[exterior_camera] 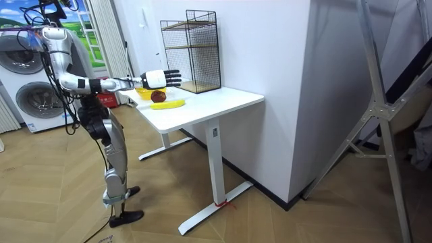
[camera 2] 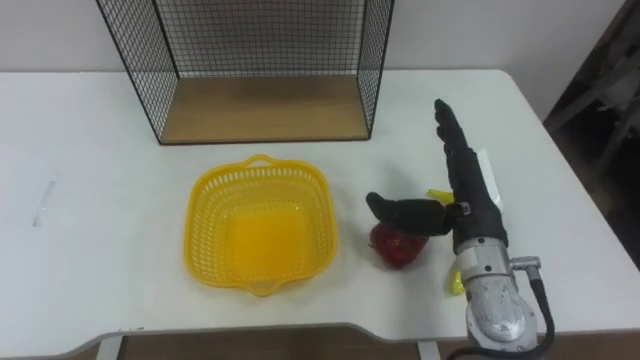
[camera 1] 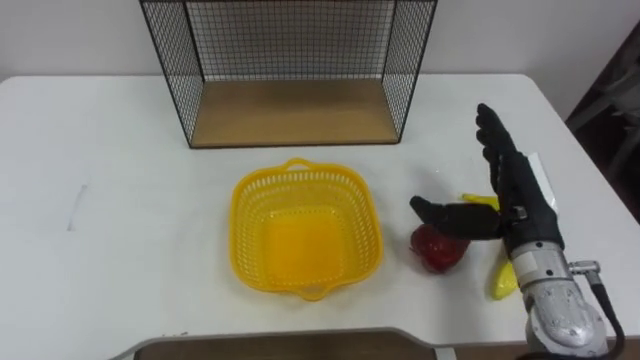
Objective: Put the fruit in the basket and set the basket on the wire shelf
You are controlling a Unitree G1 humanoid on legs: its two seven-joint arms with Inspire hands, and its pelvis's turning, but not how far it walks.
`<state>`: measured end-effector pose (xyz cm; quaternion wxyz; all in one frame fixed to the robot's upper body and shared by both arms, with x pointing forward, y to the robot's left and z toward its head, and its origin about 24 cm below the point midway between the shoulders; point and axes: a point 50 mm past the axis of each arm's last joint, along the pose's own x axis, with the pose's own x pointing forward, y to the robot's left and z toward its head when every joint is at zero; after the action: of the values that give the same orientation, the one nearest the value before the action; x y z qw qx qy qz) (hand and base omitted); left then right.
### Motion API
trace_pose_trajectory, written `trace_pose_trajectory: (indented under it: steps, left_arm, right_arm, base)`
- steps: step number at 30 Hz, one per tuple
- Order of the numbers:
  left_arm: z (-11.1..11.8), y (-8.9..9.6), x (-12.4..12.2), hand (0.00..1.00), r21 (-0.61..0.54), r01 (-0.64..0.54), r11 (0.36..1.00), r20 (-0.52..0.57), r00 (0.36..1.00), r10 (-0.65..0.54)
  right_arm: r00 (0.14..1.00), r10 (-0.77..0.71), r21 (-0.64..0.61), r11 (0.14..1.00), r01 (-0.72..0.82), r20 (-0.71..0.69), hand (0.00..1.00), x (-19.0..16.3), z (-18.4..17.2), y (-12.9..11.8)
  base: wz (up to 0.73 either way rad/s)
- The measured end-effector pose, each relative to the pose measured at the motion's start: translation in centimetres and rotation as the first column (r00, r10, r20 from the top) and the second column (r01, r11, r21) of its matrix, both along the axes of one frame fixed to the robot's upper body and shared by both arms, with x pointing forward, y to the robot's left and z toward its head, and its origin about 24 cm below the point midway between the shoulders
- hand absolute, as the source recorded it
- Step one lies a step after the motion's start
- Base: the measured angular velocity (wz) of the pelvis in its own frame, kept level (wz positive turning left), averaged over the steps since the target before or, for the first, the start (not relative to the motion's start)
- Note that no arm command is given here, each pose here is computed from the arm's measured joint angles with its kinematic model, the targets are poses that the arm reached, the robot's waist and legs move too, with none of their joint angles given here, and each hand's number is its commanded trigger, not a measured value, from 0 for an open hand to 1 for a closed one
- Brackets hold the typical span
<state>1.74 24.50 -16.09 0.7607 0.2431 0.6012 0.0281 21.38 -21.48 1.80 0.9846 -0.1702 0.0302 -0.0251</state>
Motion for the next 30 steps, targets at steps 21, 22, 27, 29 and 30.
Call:
trace_pose_trajectory:
  steps: [21, 22, 27, 29, 30]
  left_arm:
    - [0.0, 0.1, -0.3, 0.00, 0.009, 0.000, 1.000, -0.010, 1.000, 0.000]
    - [0.0, 0.1, -0.2, 0.00, 0.009, 0.000, 1.000, -0.008, 1.000, 0.000]
    - [0.0, 0.1, -0.1, 0.00, 0.009, 0.001, 1.000, -0.006, 1.000, -0.001]
    - [0.0, 0.1, 0.0, 0.00, 0.009, 0.002, 1.000, -0.003, 1.000, -0.002]
    - [0.0, 0.1, 0.1, 0.00, 0.009, 0.003, 1.000, 0.000, 1.000, -0.003]
  right_arm:
    - [0.992, 0.049, 0.030, 0.999, -0.046, -0.112, 0.00, -1.9, -2.0, 0.6]
    - [0.990, 0.058, 0.033, 0.998, -0.054, -0.129, 0.00, -2.0, -2.3, 0.7]
    - [0.981, 0.077, 0.054, 0.996, -0.068, -0.176, 0.00, -2.3, -3.3, 0.9]
    - [0.980, 0.081, 0.039, 0.996, -0.075, -0.180, 0.00, -2.4, -3.5, 0.9]
    - [0.980, 0.083, 0.031, 0.996, -0.079, -0.180, 0.00, -2.4, -3.6, 1.0]
  base:
    - [0.00]
    - [0.00]
    - [0.00]
    - [0.00]
    - [0.00]
